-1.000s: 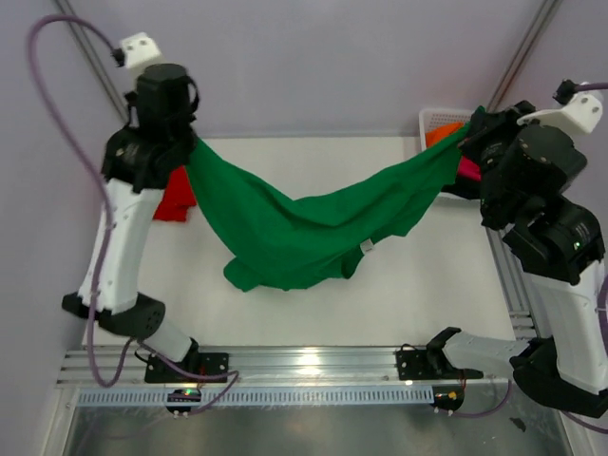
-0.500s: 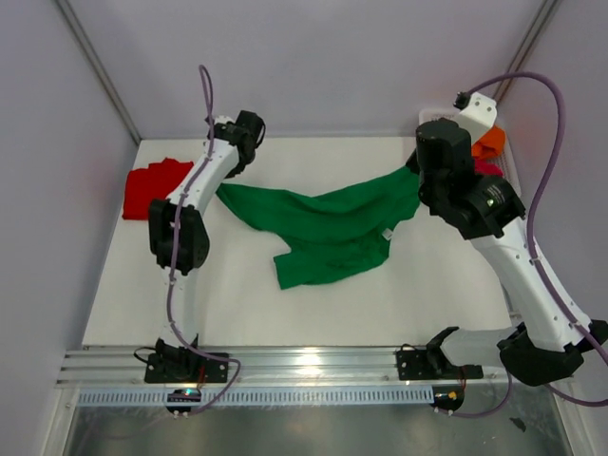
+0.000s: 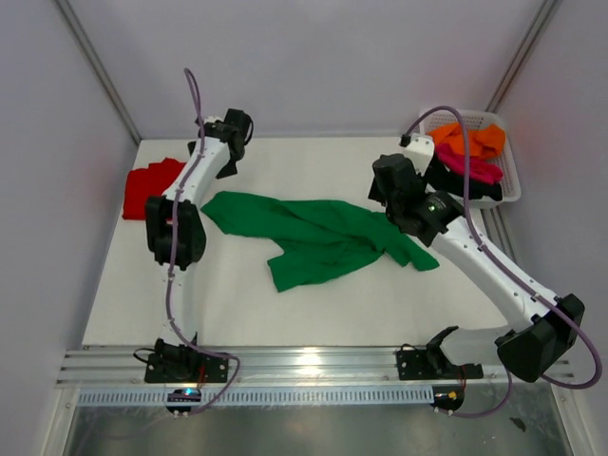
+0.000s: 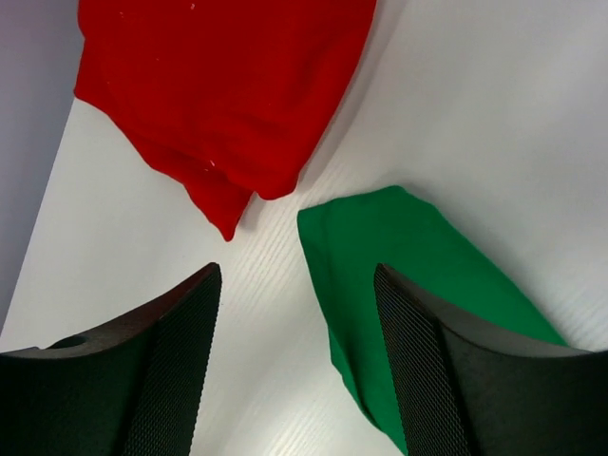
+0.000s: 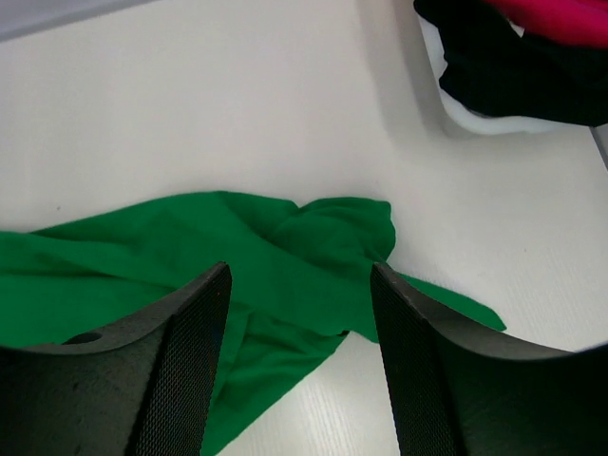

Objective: Fold and stack the t-shirts
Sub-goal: Flatten out the tshirt

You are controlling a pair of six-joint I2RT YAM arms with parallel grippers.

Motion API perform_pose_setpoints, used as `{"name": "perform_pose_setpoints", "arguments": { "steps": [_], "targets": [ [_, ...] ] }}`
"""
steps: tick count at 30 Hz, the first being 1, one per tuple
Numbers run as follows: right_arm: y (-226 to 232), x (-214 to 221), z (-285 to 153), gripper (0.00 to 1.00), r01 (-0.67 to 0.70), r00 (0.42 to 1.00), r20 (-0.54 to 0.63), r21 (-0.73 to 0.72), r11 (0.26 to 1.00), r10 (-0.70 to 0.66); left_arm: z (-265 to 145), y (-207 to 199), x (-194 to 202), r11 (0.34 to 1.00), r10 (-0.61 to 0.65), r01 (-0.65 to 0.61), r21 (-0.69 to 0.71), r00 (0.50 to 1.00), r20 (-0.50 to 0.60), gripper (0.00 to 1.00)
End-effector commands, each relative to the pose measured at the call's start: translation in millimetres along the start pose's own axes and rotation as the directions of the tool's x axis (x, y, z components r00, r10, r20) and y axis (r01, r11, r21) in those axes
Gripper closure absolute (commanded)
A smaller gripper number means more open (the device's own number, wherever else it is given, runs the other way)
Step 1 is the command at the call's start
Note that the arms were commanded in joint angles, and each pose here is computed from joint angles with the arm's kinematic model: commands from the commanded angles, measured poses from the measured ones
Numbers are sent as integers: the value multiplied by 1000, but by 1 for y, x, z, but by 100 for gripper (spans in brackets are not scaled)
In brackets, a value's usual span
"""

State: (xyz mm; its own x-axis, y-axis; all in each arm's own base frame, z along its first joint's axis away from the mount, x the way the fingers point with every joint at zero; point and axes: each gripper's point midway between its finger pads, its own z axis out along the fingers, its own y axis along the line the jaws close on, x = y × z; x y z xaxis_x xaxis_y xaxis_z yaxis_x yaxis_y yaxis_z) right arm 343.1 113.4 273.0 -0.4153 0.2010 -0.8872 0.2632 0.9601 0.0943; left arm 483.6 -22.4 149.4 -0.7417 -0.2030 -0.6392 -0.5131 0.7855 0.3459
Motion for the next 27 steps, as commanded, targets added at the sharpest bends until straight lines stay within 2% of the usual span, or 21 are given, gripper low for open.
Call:
{"name": "perform_pose_setpoints", "arguments": {
  "steps": [1,3,4,9,11,15,18,22,27],
  "targets": [
    [1,-15,-10,35,-74,995,67,-56,996,78,-23,5,-17,995,-72,69,69,996,43,30],
    [-1,-1,-11,35,-68,997,39,-80,995,71,-23,8,-12,997,-58,57,59,998,25,28],
    [5,0,-20,35,-86,996,26,-148,985,91,-25,8,-11,996,-62,61,65,998,21,28],
    [29,55,-34,35,-116,983,-169,-318,941,64,-36,8,-11,990,-91,90,113,996,7,28],
    [46,87,-41,35,-114,962,-274,-401,909,0,-45,6,-14,981,-113,112,156,994,1,28],
    [83,145,-58,35,-109,909,-390,-566,817,-149,-58,2,-18,965,-148,146,218,989,-8,28],
    [94,184,-58,35,-133,849,-485,-584,801,-212,-63,2,-14,958,-155,156,242,988,-24,29],
    [95,225,-54,35,-138,748,-614,-516,845,-253,-76,1,-3,953,-140,144,267,990,-34,29],
    [102,240,-50,35,-135,721,-649,-476,869,-244,-82,-1,25,948,-117,129,292,991,-57,29]
  ]
}}
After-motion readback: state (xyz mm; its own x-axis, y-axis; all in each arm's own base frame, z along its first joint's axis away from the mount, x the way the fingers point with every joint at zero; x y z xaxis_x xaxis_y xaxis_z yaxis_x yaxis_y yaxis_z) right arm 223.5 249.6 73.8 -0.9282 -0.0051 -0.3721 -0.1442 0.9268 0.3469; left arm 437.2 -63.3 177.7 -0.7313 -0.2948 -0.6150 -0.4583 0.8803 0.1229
